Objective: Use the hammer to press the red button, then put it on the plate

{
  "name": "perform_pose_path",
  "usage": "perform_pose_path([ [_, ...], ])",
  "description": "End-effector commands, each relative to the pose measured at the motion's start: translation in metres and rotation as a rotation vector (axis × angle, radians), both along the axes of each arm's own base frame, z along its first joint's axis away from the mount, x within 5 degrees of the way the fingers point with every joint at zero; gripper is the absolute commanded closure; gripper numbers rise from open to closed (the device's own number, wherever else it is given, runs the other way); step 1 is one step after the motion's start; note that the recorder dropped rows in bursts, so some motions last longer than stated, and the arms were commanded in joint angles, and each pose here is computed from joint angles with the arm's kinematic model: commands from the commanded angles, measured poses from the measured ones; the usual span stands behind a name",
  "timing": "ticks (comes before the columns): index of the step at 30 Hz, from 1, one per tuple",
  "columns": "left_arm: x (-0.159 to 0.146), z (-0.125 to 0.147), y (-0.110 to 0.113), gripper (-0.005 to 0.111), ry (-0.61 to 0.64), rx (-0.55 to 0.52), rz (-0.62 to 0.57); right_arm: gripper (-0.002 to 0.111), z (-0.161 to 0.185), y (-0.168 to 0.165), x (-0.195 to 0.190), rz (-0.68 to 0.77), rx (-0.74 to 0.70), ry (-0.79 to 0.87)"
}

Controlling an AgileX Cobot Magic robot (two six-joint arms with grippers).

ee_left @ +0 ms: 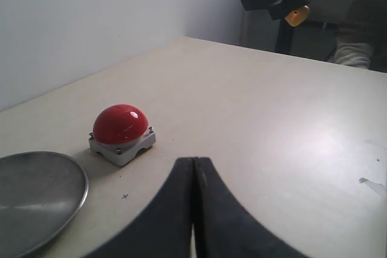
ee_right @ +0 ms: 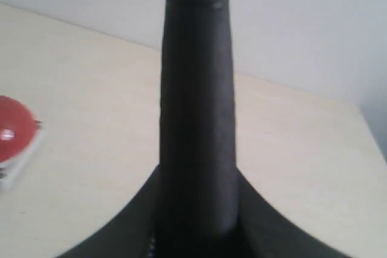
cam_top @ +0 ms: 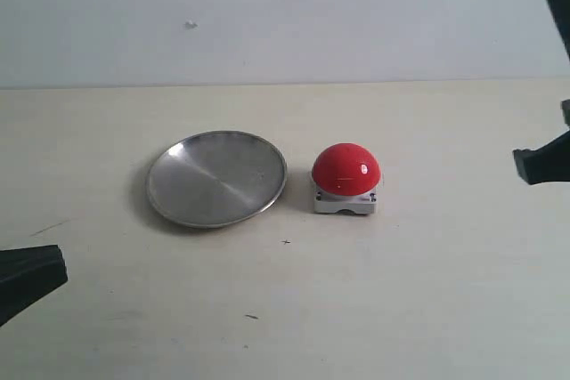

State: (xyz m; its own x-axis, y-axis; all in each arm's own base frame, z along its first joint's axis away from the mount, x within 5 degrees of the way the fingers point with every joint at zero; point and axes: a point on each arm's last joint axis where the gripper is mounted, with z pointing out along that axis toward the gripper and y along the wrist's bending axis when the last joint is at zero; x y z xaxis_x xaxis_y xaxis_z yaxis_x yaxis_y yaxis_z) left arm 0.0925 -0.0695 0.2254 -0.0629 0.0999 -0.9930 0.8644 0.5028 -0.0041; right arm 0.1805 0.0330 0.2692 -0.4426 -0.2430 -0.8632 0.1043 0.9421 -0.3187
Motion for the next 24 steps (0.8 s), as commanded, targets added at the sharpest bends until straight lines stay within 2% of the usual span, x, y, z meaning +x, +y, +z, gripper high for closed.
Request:
perform_pose_path([
  [1, 0.000, 0.002, -0.001, 0.107, -0.012, -0.003, -0.008, 0.108, 0.012, -0.002, 0.006, -0.030, -0.080, -0.009],
  [4, -0.001, 0.002, -0.001, 0.107, -0.011, 0.002, -0.011, 0.108, 0.012, 0.005, 0.007, 0.031, -0.019, -0.023],
  [7, -0.001, 0.001, -0.001, 0.107, -0.010, 0.008, -0.015, 0.108, 0.016, 0.021, 0.007, 0.186, 0.134, -0.065],
  [12, -0.001, 0.001, -0.001, 0.107, -0.010, 0.010, -0.016, 0.108, 0.016, 0.046, 0.004, 0.417, 0.290, -0.043],
  [17, -0.001, 0.001, -0.001, 0.107, -0.010, 0.010, -0.016, 0.108, 0.017, 0.066, -0.003, 0.624, 0.393, -0.018],
  [24, -0.001, 0.001, -0.001, 0.107, -0.010, 0.010, -0.016, 0.108, 0.003, 0.088, -0.010, 0.833, 0.484, 0.090],
])
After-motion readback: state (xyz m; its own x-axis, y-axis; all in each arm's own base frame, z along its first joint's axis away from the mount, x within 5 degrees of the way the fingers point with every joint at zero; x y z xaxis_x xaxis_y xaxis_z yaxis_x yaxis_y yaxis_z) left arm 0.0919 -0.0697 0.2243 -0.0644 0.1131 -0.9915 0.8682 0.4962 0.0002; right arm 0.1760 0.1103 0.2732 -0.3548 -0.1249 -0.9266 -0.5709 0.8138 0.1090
